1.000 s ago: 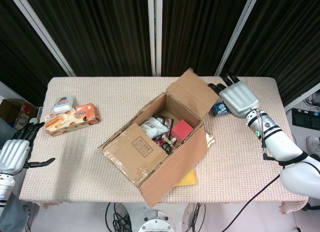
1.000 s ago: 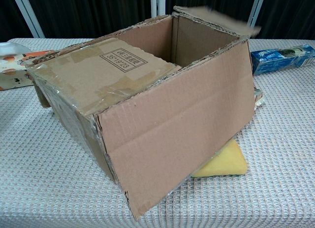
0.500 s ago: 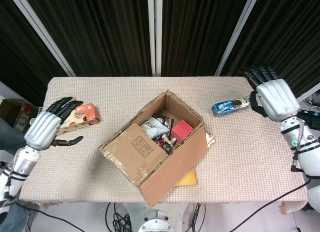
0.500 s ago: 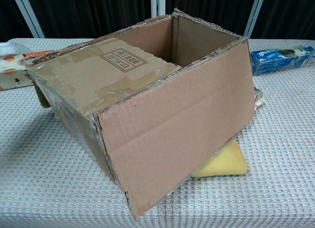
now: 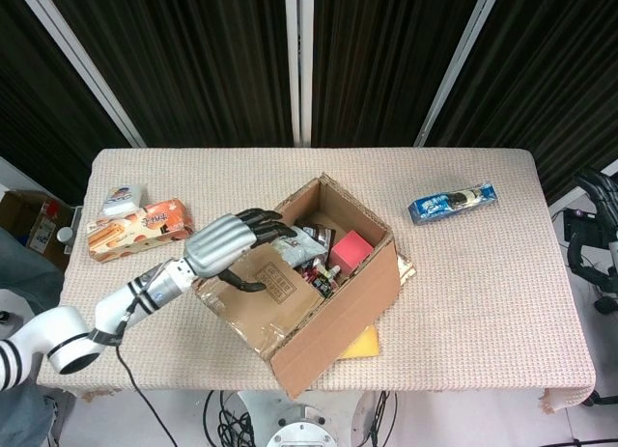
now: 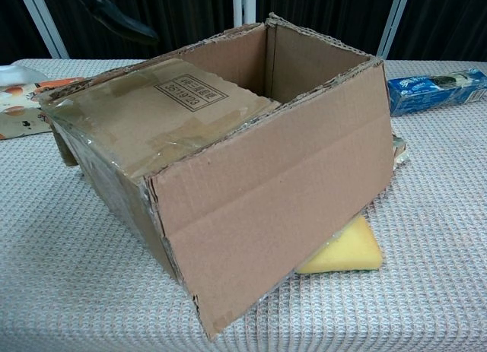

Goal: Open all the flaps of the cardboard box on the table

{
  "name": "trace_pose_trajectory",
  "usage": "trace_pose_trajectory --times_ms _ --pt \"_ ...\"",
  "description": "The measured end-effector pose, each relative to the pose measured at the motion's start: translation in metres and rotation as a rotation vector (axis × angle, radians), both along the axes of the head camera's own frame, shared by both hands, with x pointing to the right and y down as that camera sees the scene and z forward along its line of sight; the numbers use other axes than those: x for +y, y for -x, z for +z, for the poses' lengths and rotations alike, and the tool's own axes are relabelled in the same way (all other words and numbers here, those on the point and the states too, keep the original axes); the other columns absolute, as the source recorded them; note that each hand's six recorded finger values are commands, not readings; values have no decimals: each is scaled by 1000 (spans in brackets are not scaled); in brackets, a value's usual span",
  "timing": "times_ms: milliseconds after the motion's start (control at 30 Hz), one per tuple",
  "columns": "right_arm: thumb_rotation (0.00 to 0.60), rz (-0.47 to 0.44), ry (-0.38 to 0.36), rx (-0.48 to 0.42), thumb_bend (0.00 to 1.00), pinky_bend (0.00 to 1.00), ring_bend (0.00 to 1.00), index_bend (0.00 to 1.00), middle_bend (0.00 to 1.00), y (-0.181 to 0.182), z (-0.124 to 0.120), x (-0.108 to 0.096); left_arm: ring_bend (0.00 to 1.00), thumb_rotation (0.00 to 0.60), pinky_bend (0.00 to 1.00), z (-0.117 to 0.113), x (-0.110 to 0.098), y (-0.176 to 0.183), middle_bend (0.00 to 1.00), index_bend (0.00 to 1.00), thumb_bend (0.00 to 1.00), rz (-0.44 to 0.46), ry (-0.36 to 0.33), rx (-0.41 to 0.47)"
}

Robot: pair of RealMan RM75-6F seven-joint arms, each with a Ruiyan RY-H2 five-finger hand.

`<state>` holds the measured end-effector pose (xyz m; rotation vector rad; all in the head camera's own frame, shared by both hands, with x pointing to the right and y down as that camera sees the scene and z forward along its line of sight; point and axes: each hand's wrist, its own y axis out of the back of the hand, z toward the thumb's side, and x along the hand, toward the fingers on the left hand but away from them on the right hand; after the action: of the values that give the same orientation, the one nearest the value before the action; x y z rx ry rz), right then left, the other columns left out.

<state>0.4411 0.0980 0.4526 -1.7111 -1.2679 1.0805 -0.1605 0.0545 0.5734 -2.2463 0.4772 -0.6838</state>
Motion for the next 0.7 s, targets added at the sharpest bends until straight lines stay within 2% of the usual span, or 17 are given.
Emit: trace_pose_trajectory --times_ms 133,233,467,533,600,700 --pt "600 12 8 16 612 0 0 0 0 -16 3 23 126 534 182 18 2 -17 258 209 143 42 27 -24" --pt "600 31 -14 22 616 0 0 0 0 -25 -2 29 126 531 182 30 7 -23 261 219 143 78 29 -63" --pt "600 43 -38 9 618 0 0 0 0 -30 -3 29 125 526 182 39 11 -23 291 282 162 118 4 -122" --pt "600 41 -37 7 620 0 0 0 0 -30 -1 28 125 512 182 41 13 -20 297 290 213 125 25 -140" --pt "600 40 -36 4 622 0 0 0 0 -30 0 27 125 484 182 41 14 -18 303 295 315 130 39 -156" --pt "600 41 -39 -5 623 0 0 0 0 -29 1 25 124 444 182 39 13 -18 303 300 414 125 40 -146"
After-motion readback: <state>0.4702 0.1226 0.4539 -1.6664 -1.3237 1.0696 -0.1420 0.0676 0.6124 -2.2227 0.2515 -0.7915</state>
